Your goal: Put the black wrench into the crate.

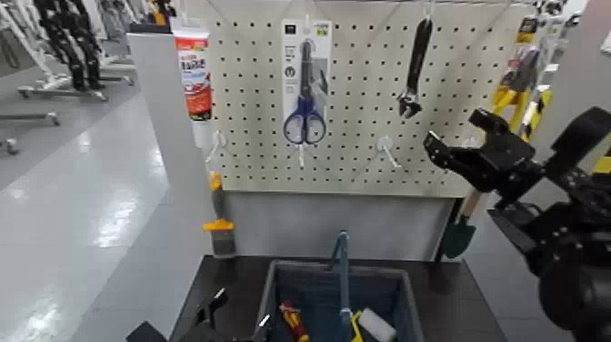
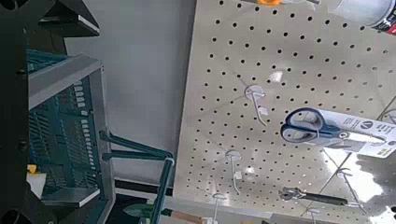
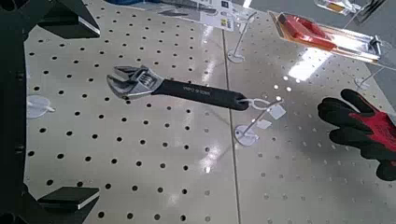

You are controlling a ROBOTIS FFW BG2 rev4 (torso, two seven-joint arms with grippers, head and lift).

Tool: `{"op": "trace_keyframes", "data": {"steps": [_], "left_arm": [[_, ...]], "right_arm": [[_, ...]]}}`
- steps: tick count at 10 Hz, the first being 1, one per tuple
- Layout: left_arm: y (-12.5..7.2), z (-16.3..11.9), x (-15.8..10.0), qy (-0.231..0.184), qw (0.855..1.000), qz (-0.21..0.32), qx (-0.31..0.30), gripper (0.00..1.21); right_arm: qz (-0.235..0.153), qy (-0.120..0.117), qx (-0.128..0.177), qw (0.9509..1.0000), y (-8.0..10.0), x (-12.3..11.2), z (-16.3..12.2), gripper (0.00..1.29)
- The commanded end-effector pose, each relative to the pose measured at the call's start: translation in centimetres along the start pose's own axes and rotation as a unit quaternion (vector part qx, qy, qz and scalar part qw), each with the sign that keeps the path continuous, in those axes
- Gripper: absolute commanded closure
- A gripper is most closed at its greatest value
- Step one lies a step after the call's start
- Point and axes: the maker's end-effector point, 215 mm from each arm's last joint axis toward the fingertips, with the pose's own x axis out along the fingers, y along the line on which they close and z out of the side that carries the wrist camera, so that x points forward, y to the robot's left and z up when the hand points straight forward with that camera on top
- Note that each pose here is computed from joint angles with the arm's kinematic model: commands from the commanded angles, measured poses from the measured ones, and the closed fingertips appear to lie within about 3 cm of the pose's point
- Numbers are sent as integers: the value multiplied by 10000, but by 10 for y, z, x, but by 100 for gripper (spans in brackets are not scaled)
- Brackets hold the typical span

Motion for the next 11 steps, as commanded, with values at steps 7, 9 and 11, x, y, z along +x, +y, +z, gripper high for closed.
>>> {"op": "trace_keyframes", "data": {"steps": [7, 9, 11], "left_arm": [[-6, 3, 4, -33, 9999, -115, -4, 10], [-7, 3, 4, -33, 9999, -123, -4, 10], [-7, 3, 4, -33, 9999, -123, -4, 11]], "right_arm": [[1018, -251, 170, 9943, 22, 60, 26, 13], [1094, -208, 211, 9936, 27, 65, 24, 51], [1072, -195, 115, 9940, 28, 67, 29, 106]]}}
